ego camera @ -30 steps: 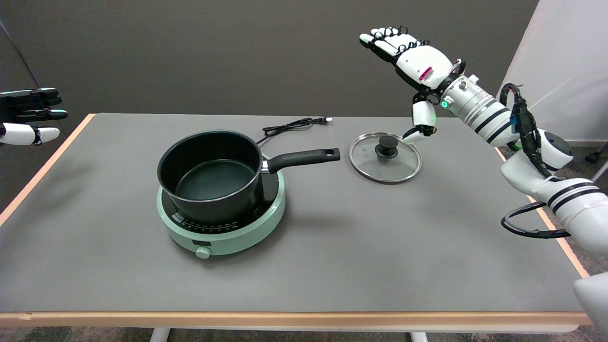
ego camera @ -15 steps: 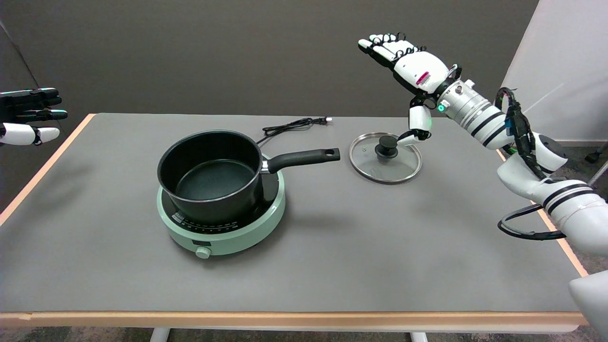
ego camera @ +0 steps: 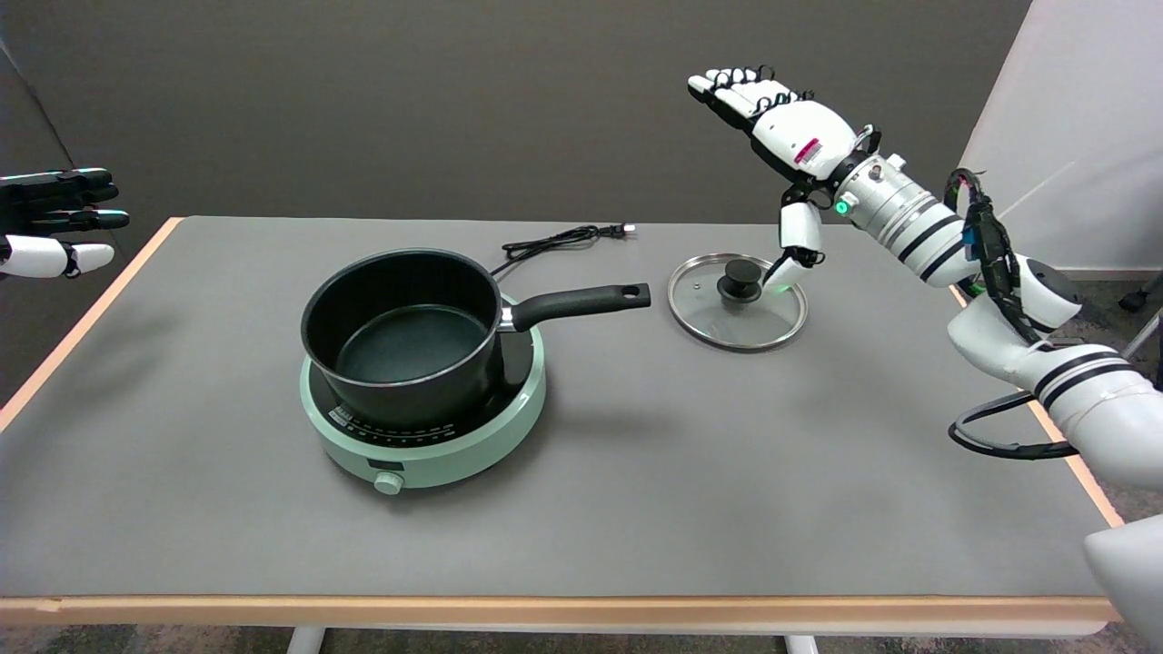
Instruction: Pick up the pot lid.
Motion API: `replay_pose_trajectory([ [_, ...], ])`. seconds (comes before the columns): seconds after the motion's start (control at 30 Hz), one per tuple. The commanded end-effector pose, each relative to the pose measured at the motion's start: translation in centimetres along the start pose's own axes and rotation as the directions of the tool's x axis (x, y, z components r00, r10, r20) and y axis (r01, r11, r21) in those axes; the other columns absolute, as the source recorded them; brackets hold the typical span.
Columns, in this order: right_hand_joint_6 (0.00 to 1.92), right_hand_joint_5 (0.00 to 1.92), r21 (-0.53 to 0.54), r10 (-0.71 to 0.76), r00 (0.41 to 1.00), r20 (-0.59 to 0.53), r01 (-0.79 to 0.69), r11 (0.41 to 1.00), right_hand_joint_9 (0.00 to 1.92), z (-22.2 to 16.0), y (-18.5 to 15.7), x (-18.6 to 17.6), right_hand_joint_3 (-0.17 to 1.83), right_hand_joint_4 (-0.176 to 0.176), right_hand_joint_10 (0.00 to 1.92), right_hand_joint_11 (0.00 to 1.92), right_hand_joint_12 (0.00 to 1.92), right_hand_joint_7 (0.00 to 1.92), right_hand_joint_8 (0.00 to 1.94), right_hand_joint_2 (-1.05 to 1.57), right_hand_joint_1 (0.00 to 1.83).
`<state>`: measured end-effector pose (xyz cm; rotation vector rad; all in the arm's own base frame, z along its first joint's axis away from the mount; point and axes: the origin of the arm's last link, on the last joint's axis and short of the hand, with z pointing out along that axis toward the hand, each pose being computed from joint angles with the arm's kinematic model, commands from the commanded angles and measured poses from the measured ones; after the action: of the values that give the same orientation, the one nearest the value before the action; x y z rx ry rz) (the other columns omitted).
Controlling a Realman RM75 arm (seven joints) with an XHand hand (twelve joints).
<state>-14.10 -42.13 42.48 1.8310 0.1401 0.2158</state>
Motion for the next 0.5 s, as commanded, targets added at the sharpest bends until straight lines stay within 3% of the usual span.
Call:
replay_pose_trajectory([
  [0.03,0.03,0.03,-0.028,0.02,1.0,0.007,-0.02,0.999,0.03,-0.02,0.57,-0.17,0.96,0.019,0.03,0.03,0.03,0.03,0.03,-0.85,1.21],
  [0.23,0.03,0.03,-0.032,0.022,1.0,0.01,-0.021,0.999,0.03,-0.07,0.69,-0.3,0.87,0.018,0.03,0.03,0.03,0.03,0.03,-0.85,1.25],
  [0.37,0.02,0.02,-0.031,0.021,1.0,0.008,-0.021,0.999,0.02,-0.04,0.68,-0.23,1.11,0.042,0.02,0.02,0.02,0.02,0.02,-0.89,1.22],
  [0.5,0.01,0.01,-0.031,0.021,1.0,0.007,-0.021,0.999,0.01,-0.03,0.68,-0.17,1.2,0.06,0.01,0.01,0.01,0.01,0.01,-0.89,1.21],
])
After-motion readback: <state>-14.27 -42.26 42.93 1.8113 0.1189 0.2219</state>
